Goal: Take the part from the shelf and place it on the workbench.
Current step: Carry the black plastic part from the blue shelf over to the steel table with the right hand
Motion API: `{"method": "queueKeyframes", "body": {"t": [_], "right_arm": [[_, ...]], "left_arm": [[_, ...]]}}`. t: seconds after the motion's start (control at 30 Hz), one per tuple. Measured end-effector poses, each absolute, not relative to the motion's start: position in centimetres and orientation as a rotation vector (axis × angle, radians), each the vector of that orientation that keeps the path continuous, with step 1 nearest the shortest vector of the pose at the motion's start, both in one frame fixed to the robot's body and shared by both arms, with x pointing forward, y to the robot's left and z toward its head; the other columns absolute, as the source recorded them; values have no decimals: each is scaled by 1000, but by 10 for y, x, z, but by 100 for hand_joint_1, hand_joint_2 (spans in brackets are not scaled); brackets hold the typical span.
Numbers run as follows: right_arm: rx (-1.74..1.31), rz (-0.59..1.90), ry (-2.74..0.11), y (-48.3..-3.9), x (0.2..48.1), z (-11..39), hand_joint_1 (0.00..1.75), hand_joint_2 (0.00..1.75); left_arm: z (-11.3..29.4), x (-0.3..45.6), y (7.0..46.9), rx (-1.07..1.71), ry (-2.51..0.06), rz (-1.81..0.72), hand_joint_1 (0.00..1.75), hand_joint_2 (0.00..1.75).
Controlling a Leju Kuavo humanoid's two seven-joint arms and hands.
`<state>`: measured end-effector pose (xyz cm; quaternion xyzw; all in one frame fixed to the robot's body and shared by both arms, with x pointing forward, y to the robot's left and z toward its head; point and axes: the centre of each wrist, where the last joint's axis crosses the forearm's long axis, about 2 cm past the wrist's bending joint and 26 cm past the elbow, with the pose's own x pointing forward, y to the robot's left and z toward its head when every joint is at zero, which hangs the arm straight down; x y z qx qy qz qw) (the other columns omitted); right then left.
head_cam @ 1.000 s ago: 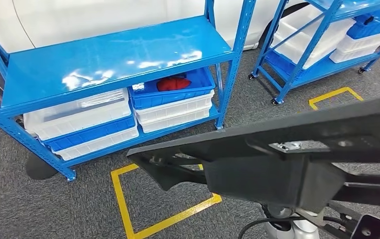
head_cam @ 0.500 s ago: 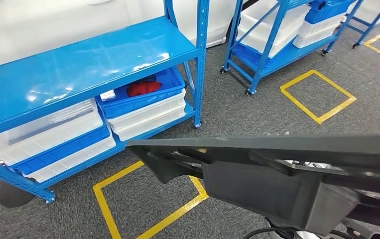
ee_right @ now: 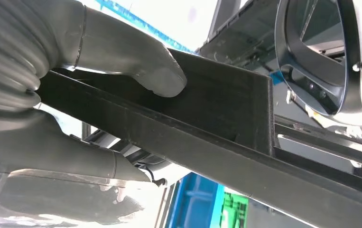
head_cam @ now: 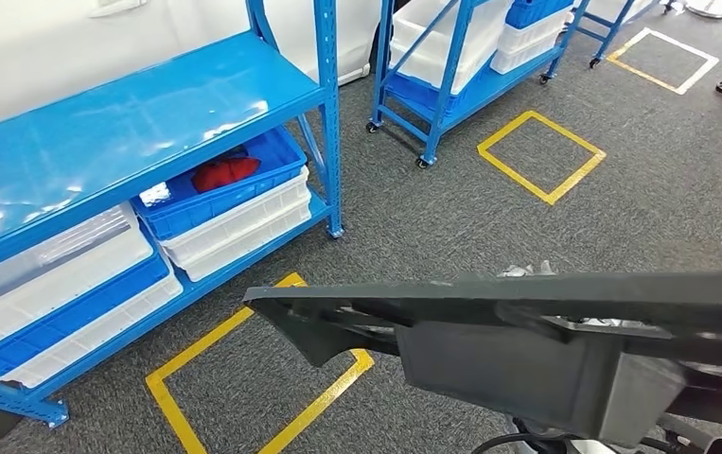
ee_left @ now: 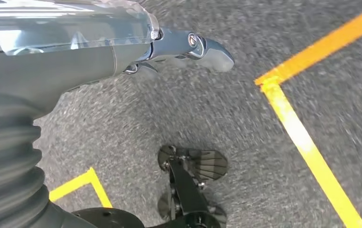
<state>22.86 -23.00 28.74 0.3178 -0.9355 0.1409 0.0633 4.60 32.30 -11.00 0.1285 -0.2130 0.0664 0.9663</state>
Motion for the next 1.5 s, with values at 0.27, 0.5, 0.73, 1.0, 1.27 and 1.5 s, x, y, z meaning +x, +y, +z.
{"method": "queueKeyframes", "body": {"t": [0.27, 0.5, 0.73, 1.0, 1.27, 1.5], "right_arm": [[843, 386, -2817, -229, 234, 281, 175, 175], [756, 339, -2788, -227, 238, 271, 175, 175], [781, 365, -2725, -226, 245, 259, 175, 175], [818, 389, -2686, -217, 249, 253, 175, 175], [807, 346, -2701, -215, 241, 254, 175, 175], [876, 327, -2677, -215, 232, 249, 175, 175]], "left_arm": [[-109, 50, 330, 256, -464, 139, 0, 175], [-109, 50, 336, 261, -447, 123, 0, 175], [-108, 53, 337, 270, -428, 124, 0, 175], [-109, 45, 331, 293, -356, 155, 0, 175], [-110, 41, 330, 288, -317, 133, 0, 175], [-111, 34, 330, 284, -312, 134, 0, 175]]}}
